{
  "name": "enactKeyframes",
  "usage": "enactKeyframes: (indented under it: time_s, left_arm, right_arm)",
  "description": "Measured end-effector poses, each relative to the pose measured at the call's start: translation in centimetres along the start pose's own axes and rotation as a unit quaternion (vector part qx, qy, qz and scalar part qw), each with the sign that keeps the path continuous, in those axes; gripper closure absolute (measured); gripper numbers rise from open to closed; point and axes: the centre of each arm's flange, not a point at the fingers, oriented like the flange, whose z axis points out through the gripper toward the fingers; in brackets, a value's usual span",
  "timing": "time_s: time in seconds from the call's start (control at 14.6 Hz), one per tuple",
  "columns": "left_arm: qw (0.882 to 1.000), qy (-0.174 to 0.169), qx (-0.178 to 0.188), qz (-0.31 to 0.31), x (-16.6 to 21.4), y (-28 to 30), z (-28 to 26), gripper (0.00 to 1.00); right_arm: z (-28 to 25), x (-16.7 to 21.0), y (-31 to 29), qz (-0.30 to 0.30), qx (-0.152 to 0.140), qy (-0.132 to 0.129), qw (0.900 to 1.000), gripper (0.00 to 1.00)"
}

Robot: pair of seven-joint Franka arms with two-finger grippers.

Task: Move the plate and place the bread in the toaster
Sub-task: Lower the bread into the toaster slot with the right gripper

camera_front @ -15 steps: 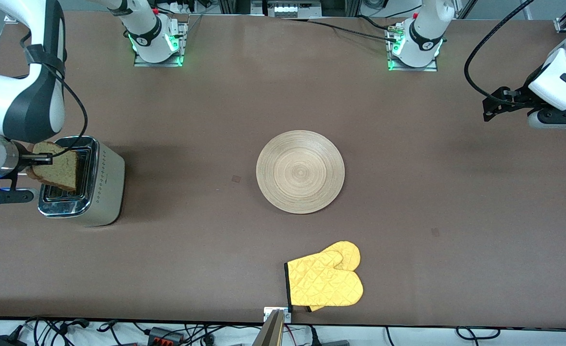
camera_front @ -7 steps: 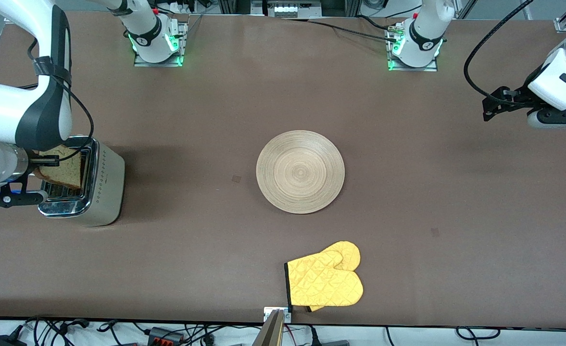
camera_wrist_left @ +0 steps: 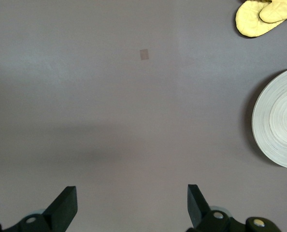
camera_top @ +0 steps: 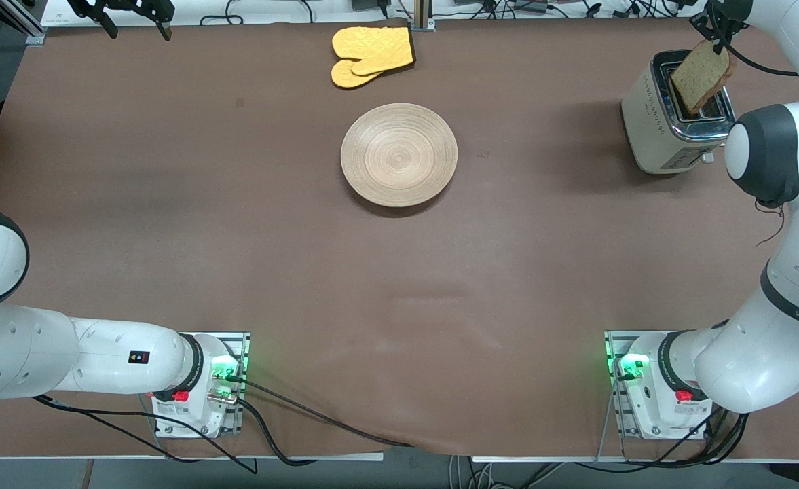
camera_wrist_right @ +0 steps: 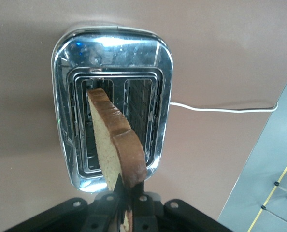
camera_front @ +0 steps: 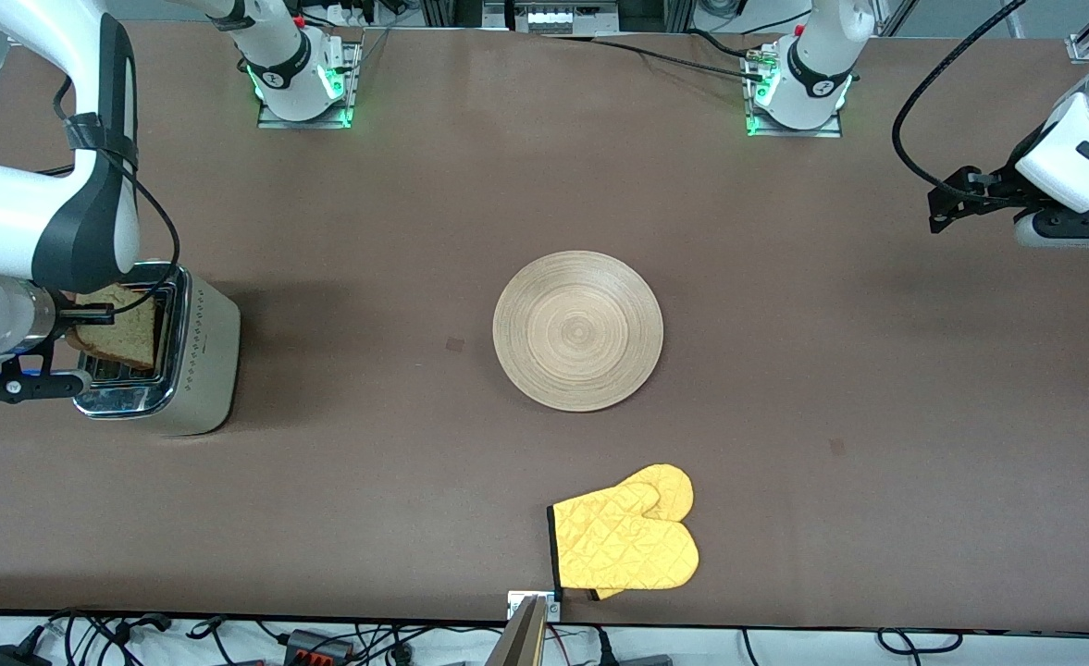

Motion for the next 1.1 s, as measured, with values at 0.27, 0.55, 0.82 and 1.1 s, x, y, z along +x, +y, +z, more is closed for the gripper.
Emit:
enactKeyframes:
  time_s: [0.27, 0.55, 0.82, 1.1]
  left_arm:
    - [1.000, -0.003, 0.000, 0.002, -0.1, 0.2, 0.0, 0.00]
    - [1.000, -0.004, 0.000, 0.002, -0.1, 0.3, 0.1, 0.00]
    - [1.000, -0.005, 0.000, 0.002, -0.1, 0.3, 0.1, 0.00]
    - [1.000, -0.007, 0.001, 0.002, -0.2, 0.3, 0.1, 0.00]
  right_arm:
    - [1.1, 0.6, -0.6, -0.003, 0.008, -0.005, 1.000, 0.92]
    - [2.2, 1.0, -0.9, -0.004, 0.007, -0.012, 1.000, 0.92]
    - [3.9, 1.3, -1.2, -0.005, 0.021, -0.013, 1.000, 0.92]
    - [6.4, 1.6, -0.8, 0.003, 0.047, -0.015, 0.999, 0.85]
